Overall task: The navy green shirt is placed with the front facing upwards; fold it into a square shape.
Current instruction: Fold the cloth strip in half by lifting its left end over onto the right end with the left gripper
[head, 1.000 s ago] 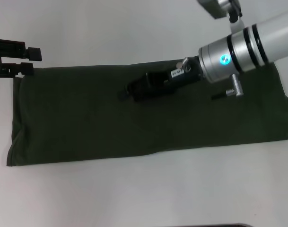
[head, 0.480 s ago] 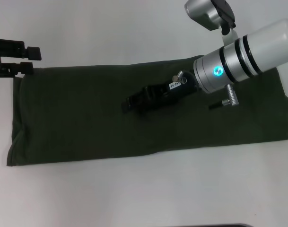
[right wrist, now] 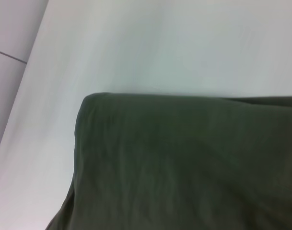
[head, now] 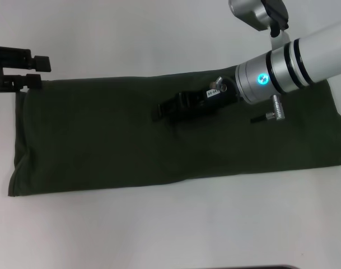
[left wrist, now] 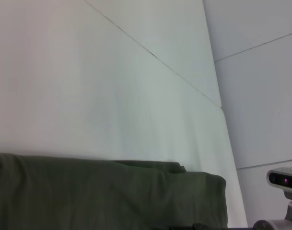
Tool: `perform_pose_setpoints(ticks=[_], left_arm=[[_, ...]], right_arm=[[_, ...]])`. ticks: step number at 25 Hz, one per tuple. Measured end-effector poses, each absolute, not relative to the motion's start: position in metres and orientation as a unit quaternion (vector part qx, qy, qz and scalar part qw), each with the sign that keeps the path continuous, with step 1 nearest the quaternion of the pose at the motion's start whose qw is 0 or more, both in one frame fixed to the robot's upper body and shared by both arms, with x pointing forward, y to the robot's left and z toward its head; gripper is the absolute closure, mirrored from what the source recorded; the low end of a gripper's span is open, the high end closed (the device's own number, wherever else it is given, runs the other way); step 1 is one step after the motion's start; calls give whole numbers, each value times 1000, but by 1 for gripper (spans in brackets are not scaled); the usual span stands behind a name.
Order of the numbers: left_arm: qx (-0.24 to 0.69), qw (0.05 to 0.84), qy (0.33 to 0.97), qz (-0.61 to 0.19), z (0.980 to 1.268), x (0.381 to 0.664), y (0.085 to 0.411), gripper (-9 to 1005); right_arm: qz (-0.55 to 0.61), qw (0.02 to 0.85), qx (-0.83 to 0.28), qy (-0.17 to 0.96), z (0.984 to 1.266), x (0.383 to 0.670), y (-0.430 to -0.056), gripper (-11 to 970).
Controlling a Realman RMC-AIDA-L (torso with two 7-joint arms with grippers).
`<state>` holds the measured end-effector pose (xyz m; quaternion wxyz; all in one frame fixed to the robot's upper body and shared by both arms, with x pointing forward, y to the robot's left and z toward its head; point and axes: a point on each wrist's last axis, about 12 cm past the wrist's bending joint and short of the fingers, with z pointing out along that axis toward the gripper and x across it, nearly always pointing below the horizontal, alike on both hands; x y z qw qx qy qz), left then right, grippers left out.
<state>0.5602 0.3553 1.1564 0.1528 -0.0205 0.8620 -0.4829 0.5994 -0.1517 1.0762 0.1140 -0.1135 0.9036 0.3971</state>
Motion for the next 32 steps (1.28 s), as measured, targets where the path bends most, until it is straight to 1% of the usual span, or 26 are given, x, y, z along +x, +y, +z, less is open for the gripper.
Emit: perform_pose_setpoints(ticks=[9, 14, 17, 28, 32], left_arm=[[-19, 148, 861, -487, 1155, 559, 353, 442], [-20, 148, 860, -487, 1154, 558, 353, 442], [-20, 148, 860, -487, 1154, 558, 353, 443], [-18, 150, 859, -489, 1156, 560, 352, 444], [-18, 153, 859, -488, 1155, 560, 352, 443]], right_arm=[[405, 132, -100, 899, 1081, 604, -158, 338], [464, 110, -126, 870, 1104, 595, -163, 338], [479, 88, -148, 861, 1110, 589, -162, 338], [431, 59, -176, 883, 1090, 584, -141, 337], [417, 62, -180, 889, 1087, 585, -136, 337]])
